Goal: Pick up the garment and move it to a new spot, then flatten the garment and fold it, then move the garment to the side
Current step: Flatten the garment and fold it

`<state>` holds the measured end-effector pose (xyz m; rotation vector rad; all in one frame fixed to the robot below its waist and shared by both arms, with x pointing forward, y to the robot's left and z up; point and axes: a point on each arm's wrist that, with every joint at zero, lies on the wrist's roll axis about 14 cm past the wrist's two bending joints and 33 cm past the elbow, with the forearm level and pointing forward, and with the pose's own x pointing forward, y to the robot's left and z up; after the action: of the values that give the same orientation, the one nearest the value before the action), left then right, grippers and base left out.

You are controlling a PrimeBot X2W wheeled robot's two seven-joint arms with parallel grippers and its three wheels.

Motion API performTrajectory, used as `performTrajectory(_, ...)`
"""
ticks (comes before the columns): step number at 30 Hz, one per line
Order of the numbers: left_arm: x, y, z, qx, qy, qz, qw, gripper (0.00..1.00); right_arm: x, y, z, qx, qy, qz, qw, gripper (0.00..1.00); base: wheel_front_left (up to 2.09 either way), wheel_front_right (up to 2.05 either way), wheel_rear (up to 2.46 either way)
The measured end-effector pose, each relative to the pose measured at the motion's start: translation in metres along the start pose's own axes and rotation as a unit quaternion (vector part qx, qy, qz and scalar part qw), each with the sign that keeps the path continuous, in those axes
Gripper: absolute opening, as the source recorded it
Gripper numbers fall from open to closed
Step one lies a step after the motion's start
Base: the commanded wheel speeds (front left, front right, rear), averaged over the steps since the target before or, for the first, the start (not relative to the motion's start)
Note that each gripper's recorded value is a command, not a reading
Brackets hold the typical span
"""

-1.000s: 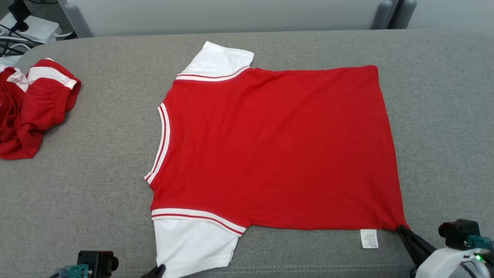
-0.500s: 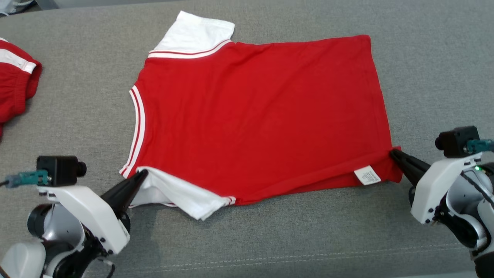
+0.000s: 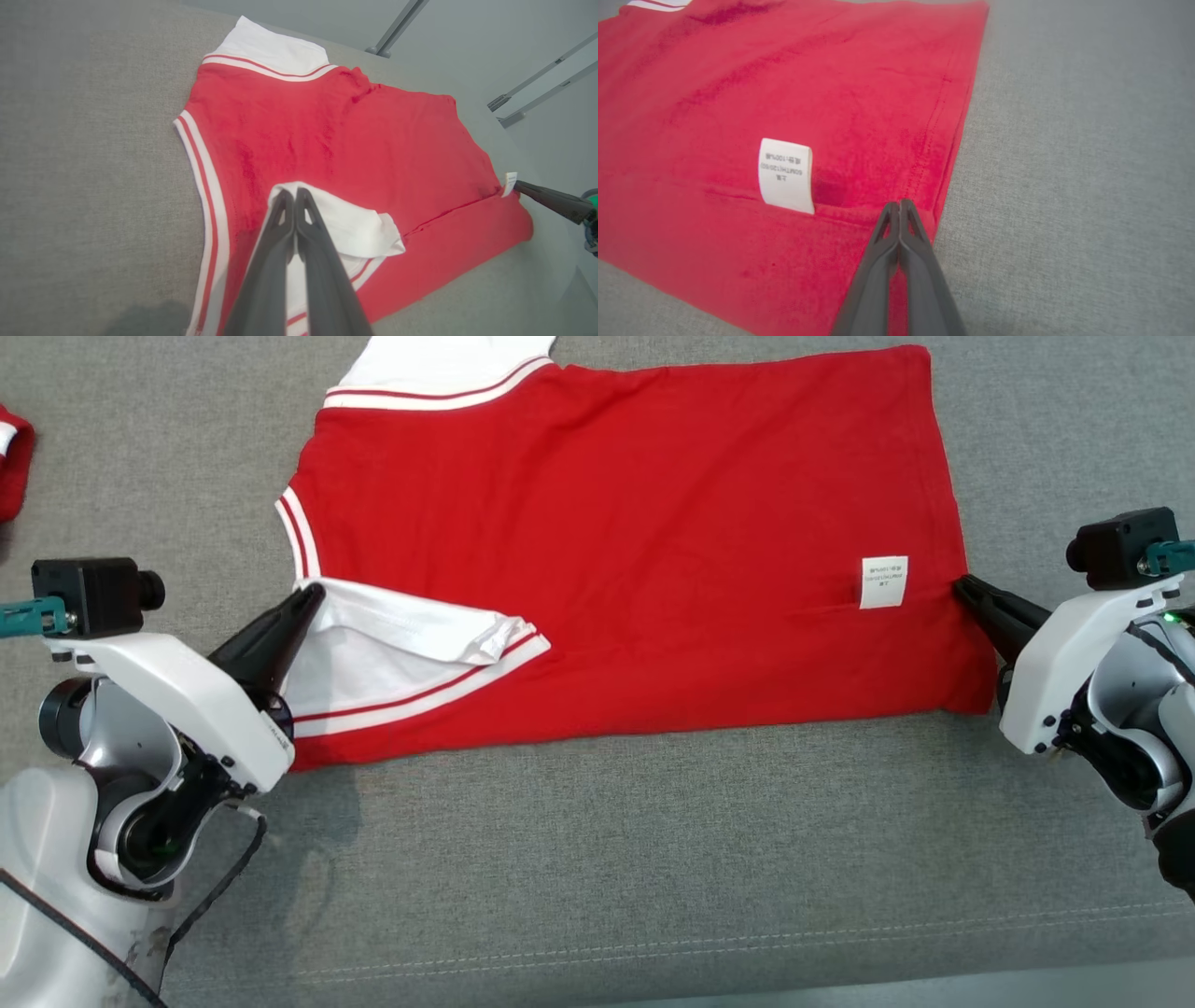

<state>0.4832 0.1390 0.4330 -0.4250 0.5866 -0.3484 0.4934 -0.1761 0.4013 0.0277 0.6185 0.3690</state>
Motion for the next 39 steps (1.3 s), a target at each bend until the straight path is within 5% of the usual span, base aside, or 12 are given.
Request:
performTrajectory(11, 0.03, 0.002, 0.009, 0.009, -0.03, -0.01, 0.999, 0.0, 0.014, -0.011, -0.017, 0.017, 0.013, -0.007, 1.0, 0.0, 0.0, 0.0, 0.0)
performTrajectory(12, 0.032, 0.003, 0.006, 0.008, -0.023, -0.008, 1.0, 0.0, 0.014, -0.011, -0.015, 0.019, 0.007, -0.006, 1.0, 0.06, 0.0, 0.0, 0.0)
performTrajectory(13, 0.034, 0.005, 0.004, 0.006, -0.023, -0.006, 1.0, 0.07, 0.015, -0.01, -0.014, 0.019, 0.002, -0.006, 1.0, 0.43, 0.0, 0.0, 0.0)
performTrajectory(14, 0.036, 0.008, 0.002, 0.003, -0.022, -0.002, 1.0, 0.47, 0.016, -0.011, -0.014, 0.017, 0.0, -0.006, 1.0, 1.0, 0.0, 0.0, 0.0)
performTrajectory(15, 0.037, 0.01, 0.0, 0.002, -0.018, 0.001, 1.0, 1.0, 0.016, -0.011, -0.014, 0.017, -0.002, -0.006, 1.0, 1.0, 0.0, 0.0, 0.0)
performTrajectory(25, 0.029, 0.022, 0.024, 0.054, -0.108, 0.041, 0.992, 1.0, 0.009, -0.02, 0.006, 0.024, -0.088, -0.023, 0.996, 1.0, 0.0, 0.0, 0.0)
performTrajectory(39, -0.038, 0.029, -0.033, 0.093, -0.131, 0.128, 0.979, 1.0, -0.034, -0.011, -0.018, 0.071, -0.181, -0.09, 0.977, 1.0, 0.0, 0.0, 0.0)
